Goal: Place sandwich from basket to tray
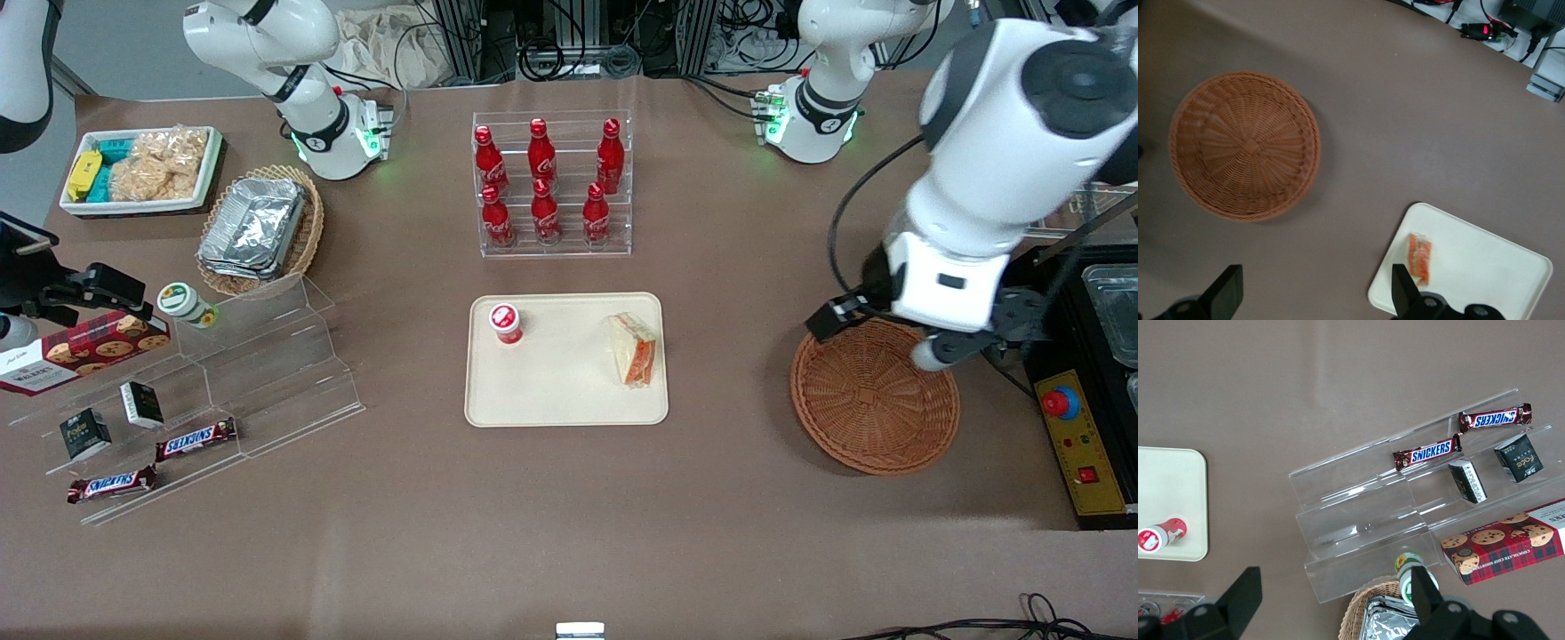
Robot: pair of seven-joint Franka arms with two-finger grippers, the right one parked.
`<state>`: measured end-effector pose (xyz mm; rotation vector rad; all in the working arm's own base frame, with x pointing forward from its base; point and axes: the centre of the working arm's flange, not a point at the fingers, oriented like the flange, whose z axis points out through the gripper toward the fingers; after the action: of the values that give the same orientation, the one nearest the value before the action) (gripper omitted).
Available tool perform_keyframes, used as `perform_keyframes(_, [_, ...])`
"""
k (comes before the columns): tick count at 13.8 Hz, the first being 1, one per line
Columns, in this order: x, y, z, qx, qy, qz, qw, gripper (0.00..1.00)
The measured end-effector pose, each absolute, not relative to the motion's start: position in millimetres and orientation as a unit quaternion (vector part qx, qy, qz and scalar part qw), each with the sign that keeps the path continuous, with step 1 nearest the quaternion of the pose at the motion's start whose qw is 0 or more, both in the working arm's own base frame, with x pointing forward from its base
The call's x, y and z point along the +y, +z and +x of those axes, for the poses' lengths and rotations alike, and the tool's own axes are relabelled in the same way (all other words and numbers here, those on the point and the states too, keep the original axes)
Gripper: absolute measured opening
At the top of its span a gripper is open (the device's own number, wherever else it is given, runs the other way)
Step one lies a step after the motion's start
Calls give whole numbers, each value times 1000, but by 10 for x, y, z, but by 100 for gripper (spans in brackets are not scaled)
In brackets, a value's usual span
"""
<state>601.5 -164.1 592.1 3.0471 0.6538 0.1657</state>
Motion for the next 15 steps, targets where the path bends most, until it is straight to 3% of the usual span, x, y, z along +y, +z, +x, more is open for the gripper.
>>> perform_keyframes(7, [-748,6050,6087,140,48,989,10,100])
perform_keyframes(15, [-164,6333,5841,77,56,995,0,100])
